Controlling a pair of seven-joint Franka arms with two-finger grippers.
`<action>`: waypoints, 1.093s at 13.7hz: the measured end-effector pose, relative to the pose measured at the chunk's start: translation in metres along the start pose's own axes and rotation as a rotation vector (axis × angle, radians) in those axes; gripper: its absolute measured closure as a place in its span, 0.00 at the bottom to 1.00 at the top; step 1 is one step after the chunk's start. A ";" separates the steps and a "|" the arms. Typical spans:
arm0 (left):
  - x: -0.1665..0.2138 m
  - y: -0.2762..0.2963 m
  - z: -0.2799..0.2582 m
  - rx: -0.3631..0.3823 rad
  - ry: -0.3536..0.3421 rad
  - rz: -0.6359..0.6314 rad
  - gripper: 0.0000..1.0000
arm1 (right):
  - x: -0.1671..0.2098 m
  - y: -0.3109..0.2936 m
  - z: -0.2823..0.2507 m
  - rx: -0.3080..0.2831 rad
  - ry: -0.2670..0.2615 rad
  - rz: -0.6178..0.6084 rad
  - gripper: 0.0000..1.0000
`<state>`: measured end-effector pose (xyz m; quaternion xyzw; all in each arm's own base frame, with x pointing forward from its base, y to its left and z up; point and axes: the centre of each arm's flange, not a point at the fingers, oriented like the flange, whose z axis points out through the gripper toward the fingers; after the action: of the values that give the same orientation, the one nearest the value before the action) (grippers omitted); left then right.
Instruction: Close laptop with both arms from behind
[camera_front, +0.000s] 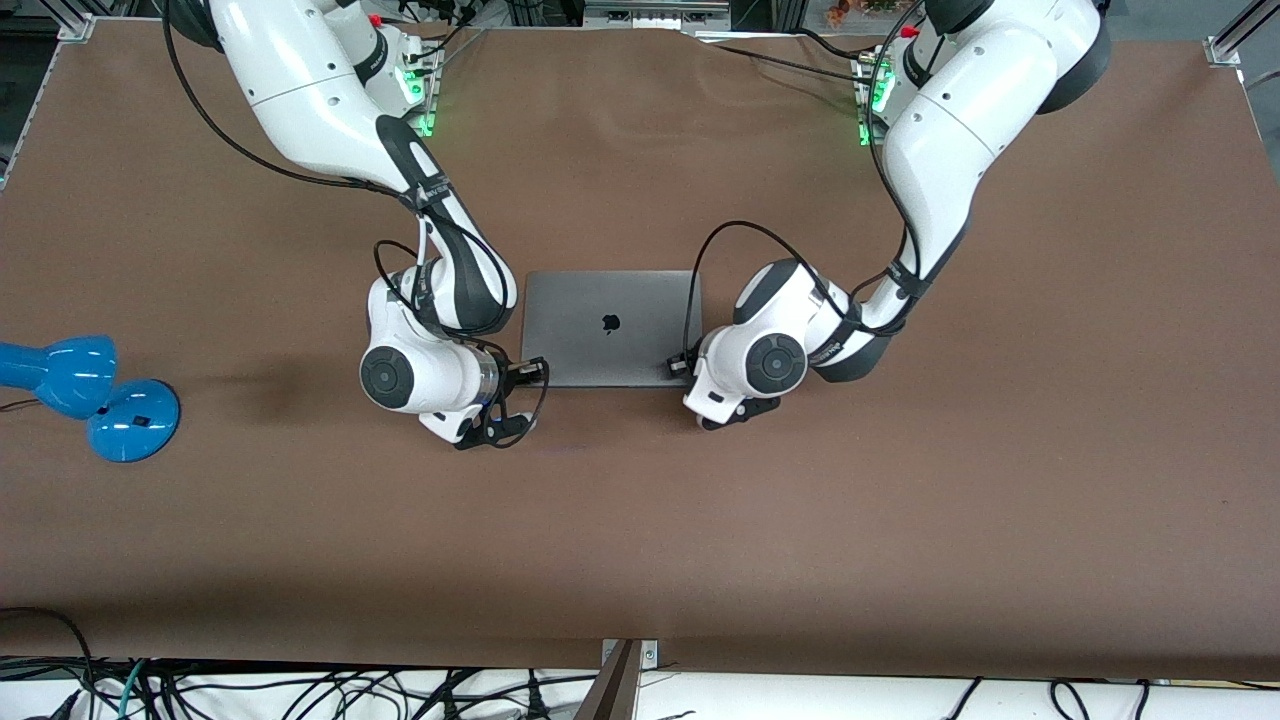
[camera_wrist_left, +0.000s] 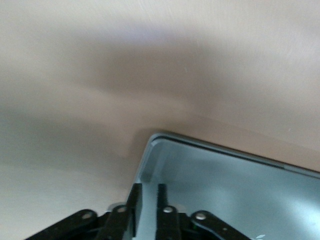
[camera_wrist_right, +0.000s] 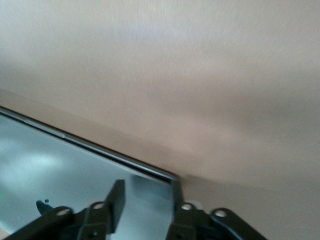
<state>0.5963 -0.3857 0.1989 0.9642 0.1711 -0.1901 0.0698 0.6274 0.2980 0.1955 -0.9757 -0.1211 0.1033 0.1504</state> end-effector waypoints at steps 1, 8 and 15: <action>0.001 -0.004 -0.018 0.013 0.005 0.020 0.65 | 0.002 -0.001 -0.011 -0.005 0.017 -0.006 0.40; -0.064 -0.056 -0.218 0.149 0.080 0.205 0.00 | -0.027 -0.005 -0.160 -0.136 0.055 0.134 0.01; -0.125 -0.149 -0.332 0.156 0.211 0.284 0.00 | -0.093 0.042 -0.319 -0.196 0.124 0.261 0.00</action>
<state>0.5486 -0.2186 0.5421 0.9958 0.0244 -0.0887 0.0029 0.6236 0.1486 0.4954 -0.9977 0.0067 0.0491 0.0470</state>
